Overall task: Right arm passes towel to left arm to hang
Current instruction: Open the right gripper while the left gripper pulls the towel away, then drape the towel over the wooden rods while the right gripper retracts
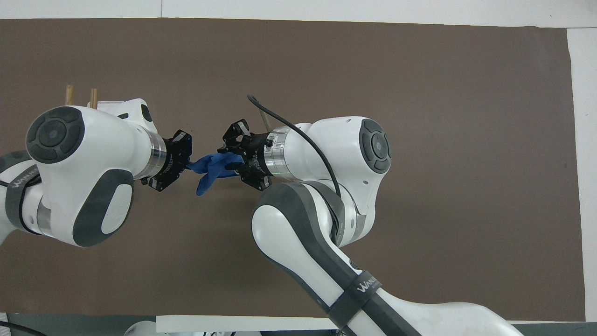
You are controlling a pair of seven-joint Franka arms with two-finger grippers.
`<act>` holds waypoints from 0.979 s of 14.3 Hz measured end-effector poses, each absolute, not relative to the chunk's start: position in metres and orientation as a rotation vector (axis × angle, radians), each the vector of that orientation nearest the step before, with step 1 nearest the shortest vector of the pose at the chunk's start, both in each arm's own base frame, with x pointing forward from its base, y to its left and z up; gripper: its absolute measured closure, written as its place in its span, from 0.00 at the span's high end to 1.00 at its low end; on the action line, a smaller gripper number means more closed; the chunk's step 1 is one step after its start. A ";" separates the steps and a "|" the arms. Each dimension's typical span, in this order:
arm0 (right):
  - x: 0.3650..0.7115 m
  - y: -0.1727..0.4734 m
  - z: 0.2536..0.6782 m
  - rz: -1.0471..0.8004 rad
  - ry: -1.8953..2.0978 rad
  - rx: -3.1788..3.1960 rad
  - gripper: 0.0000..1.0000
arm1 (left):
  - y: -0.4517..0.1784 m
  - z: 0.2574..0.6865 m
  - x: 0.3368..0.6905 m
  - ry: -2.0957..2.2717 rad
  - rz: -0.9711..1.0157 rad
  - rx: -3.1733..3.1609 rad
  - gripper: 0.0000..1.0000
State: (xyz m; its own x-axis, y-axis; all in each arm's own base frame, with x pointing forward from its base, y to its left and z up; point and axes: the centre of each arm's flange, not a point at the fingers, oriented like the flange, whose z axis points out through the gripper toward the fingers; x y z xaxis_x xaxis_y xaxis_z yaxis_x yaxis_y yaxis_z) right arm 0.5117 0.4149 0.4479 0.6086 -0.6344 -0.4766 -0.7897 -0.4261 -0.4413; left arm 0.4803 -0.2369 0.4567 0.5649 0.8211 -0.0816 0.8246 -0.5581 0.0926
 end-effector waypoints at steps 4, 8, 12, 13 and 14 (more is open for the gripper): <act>0.522 0.390 0.450 0.000 0.636 -2.690 0.96 | -0.223 0.541 0.509 1.406 -0.006 2.632 0.02; 0.571 0.284 0.500 -0.076 0.209 -2.982 1.00 | -0.138 0.572 0.542 1.291 0.076 2.680 0.02; 0.583 0.167 0.555 -0.012 -0.024 -3.195 1.00 | -0.022 0.563 0.560 1.176 0.143 2.792 0.02; 0.580 0.140 0.571 0.026 -0.052 -3.217 1.00 | 0.007 0.560 0.561 1.157 0.182 2.819 0.02; 0.575 0.115 0.587 0.054 -0.079 -3.236 1.00 | 0.032 0.557 0.562 1.136 0.227 2.837 0.02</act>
